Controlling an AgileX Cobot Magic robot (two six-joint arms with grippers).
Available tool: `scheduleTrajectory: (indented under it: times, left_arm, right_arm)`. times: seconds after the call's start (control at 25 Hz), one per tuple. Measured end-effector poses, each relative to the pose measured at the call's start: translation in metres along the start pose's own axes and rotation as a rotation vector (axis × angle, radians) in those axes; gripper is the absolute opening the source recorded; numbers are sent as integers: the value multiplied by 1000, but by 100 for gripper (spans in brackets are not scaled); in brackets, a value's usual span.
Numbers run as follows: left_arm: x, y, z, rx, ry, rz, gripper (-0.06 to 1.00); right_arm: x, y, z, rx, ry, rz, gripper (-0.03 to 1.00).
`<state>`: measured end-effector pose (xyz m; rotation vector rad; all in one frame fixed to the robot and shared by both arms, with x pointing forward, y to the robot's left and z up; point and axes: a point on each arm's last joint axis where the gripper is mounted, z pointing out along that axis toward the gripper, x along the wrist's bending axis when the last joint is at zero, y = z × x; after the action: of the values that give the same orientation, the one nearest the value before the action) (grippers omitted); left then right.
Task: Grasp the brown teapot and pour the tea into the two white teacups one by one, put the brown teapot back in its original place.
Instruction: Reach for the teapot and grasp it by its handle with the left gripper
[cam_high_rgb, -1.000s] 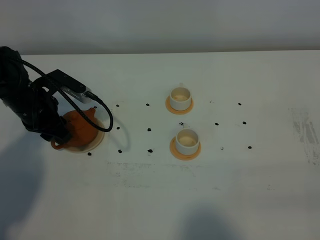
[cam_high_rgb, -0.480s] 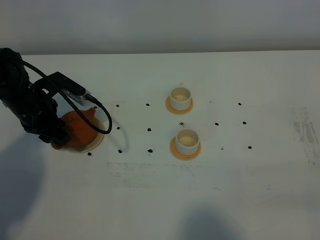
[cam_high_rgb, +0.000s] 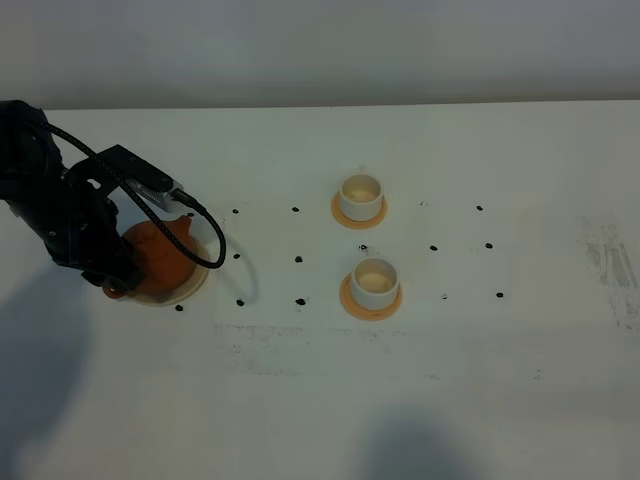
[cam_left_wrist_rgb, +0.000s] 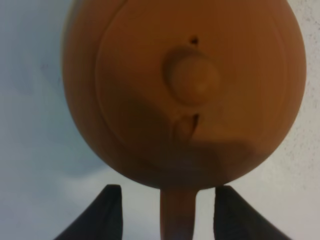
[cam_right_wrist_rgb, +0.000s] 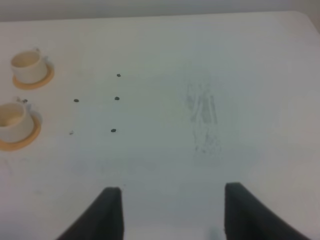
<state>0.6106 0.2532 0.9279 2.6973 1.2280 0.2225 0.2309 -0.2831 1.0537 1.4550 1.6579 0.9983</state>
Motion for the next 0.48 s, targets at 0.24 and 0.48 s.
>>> scheduleTrajectory:
  times: [0.24,0.48]
  left_arm:
    - [-2,1,0,0,-6,1,44]
    - [-4,2,0,1,-22,-11,44]
  right_arm:
    - [0,0,0,0,0,0,44]
    - [0,0,0,0,0,0,44]
